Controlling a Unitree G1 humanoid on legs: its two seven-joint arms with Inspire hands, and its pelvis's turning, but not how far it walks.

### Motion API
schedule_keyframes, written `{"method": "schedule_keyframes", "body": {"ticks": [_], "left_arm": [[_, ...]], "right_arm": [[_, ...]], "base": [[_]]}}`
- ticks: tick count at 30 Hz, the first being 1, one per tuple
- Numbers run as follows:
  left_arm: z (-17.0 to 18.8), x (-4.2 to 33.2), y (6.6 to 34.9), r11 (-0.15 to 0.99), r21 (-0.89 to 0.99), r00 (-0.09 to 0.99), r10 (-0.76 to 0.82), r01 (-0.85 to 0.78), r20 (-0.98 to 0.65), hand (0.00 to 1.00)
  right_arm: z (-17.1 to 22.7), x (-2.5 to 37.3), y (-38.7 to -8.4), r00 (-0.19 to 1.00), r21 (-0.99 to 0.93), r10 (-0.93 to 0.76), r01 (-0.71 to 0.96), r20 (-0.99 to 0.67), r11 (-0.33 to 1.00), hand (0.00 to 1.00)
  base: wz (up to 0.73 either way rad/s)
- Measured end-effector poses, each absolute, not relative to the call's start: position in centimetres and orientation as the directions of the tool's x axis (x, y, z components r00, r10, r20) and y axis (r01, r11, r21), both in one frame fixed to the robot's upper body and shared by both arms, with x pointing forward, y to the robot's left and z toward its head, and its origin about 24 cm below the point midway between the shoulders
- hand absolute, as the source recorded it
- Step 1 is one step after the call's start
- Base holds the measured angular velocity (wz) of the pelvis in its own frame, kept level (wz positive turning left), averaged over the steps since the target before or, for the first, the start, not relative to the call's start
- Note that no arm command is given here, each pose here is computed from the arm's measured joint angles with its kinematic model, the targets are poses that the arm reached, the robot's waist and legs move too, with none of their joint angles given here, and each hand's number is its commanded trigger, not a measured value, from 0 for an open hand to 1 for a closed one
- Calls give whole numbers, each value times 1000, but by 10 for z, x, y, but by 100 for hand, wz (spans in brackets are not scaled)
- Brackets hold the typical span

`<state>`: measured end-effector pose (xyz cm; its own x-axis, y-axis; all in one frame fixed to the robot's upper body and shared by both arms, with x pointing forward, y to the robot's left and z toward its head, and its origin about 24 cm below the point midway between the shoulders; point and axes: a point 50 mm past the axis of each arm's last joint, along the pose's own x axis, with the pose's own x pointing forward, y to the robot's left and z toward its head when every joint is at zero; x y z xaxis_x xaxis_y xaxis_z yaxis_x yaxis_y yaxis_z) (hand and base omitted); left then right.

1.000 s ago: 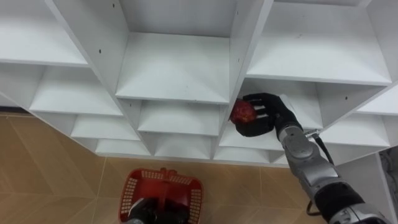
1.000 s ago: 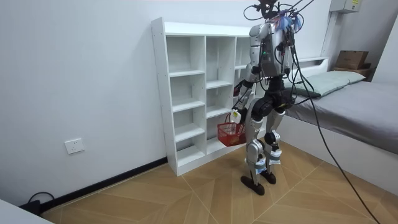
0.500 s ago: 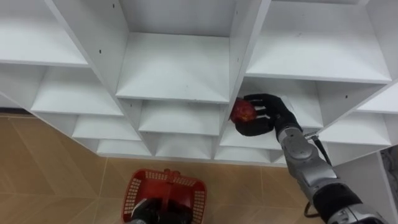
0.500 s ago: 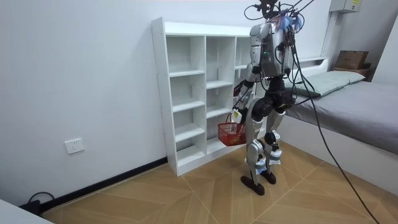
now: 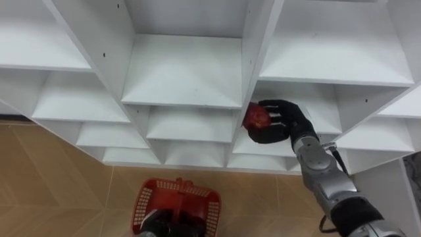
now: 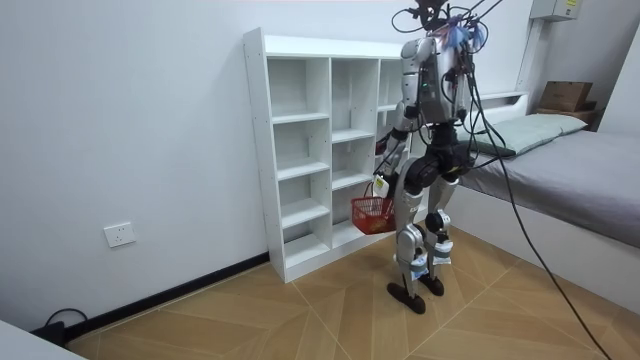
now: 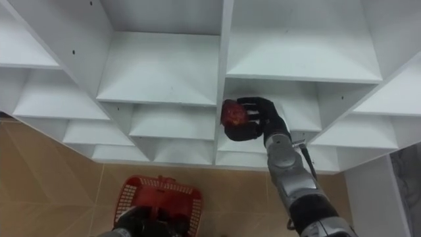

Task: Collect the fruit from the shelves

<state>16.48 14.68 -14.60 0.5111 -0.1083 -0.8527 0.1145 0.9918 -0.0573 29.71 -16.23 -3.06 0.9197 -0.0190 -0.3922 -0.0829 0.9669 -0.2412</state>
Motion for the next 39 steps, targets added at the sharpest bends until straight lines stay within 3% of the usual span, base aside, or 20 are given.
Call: {"method": "schedule_keyframes", "body": {"ticks": [11,17,23,39], "left_arm": [[-146,165,142,996,-55,518,-82,68,-851,100],[-146,163,137,995,-78,530,-99,63,-842,100],[-147,159,134,994,-96,530,-107,48,-841,100],[-148,156,138,994,-105,534,-99,19,-840,100]], "right_arm": [[-56,261,-158,903,-132,13,-77,-430,988,100],[-93,208,-130,764,-78,226,-339,-605,937,100],[-84,209,-107,749,-11,361,-441,-556,897,100],[-81,203,-108,741,17,398,-464,-540,886,100]], "base": [[-1],[0],[0],[1]]}}
